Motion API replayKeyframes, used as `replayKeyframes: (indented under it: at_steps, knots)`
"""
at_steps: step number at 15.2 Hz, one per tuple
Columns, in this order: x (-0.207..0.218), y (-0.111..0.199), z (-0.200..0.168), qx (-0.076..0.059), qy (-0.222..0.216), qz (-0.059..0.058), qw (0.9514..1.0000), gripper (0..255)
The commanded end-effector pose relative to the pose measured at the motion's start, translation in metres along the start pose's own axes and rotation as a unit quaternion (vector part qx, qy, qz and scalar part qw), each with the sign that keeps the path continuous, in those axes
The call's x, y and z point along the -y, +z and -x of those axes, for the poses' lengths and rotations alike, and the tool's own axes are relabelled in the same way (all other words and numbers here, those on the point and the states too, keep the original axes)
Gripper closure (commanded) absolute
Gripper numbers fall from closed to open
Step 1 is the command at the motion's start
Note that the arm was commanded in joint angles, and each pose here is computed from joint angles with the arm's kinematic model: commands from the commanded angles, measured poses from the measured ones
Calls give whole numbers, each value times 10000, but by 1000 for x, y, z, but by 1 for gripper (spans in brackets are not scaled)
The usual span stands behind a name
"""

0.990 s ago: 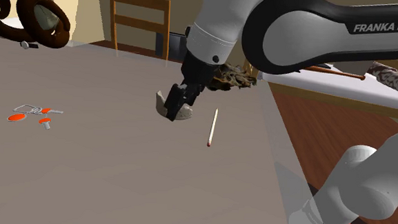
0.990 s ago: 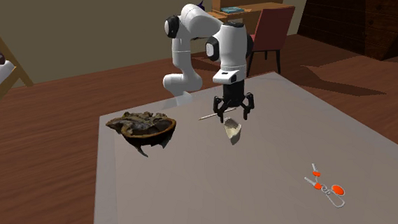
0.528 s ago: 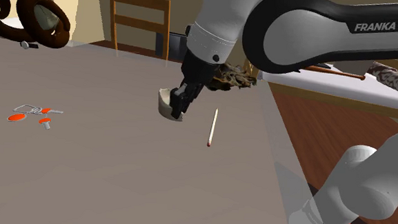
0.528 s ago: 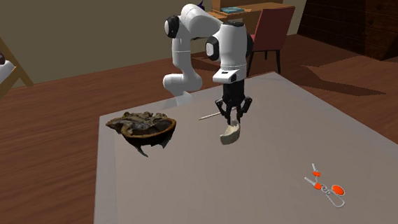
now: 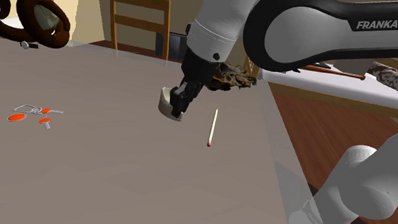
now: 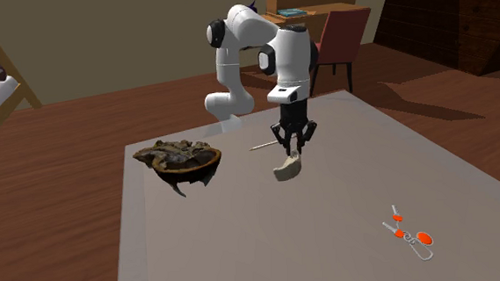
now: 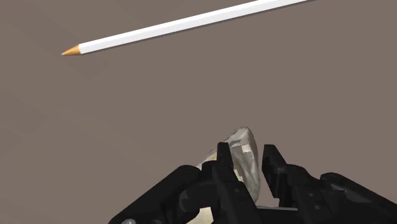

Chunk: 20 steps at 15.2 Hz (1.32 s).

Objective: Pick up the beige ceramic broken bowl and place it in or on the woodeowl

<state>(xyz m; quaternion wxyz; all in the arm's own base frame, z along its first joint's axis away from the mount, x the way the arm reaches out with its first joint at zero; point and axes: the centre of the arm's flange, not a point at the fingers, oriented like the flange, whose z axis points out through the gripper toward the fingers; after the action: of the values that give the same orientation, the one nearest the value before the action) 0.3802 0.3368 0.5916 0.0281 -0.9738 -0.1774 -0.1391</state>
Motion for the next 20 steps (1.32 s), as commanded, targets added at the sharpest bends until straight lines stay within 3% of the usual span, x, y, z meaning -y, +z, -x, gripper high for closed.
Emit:
replayKeyframes:
  at_steps: [1,17,18,19,20]
  knots:
    - [0,-5,-2,30,0,0,10000,255]
    - [0,-76,-22,27,-2,-2,10000,255]
    - [0,-76,-22,27,-2,-2,10000,0]
    - [-5,-65,-38,313,802,-8,9963,0]
    - [-11,-53,-52,596,1600,-13,9853,0]
